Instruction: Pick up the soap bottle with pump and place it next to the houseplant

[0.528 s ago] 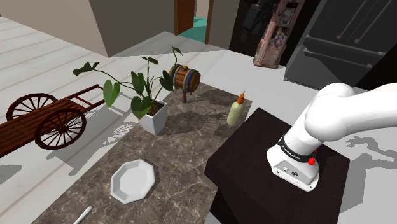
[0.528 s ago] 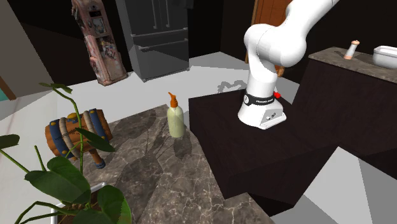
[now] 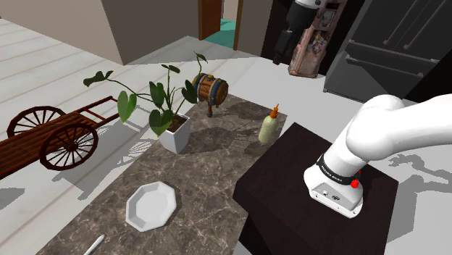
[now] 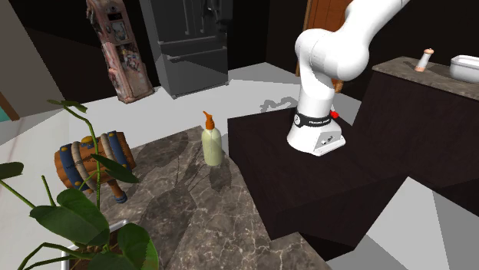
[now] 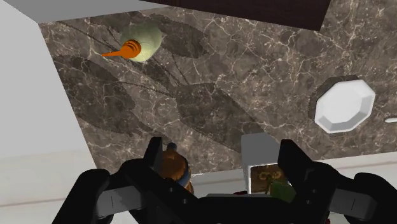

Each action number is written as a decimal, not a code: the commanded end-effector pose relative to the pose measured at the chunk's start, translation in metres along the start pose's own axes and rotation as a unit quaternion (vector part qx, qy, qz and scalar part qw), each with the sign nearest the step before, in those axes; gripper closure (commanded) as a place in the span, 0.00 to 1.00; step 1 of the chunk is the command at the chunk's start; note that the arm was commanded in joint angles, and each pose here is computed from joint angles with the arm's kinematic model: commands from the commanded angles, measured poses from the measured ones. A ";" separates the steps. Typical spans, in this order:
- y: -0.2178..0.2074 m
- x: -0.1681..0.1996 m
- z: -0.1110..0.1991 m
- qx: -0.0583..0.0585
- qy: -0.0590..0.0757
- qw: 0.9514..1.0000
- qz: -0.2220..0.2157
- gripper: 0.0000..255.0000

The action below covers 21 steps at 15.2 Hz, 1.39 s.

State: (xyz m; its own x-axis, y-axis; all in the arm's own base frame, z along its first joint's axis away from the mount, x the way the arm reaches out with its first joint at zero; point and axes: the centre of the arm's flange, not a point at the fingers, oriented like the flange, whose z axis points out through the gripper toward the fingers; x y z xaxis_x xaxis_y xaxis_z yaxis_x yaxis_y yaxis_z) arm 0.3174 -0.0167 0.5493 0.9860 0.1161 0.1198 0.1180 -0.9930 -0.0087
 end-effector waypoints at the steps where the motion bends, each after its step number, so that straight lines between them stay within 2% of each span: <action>1: 0.015 0.000 0.022 0.002 -0.005 1.000 0.000 0.00; 21: 0.159 -0.017 0.246 0.019 -0.055 0.998 -0.001 0.00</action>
State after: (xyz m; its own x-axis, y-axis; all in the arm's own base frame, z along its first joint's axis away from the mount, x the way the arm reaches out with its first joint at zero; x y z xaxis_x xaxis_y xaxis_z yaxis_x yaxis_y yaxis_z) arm 0.3492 -0.1630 0.3148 0.9924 0.1219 0.0147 0.1224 -0.9914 -0.0460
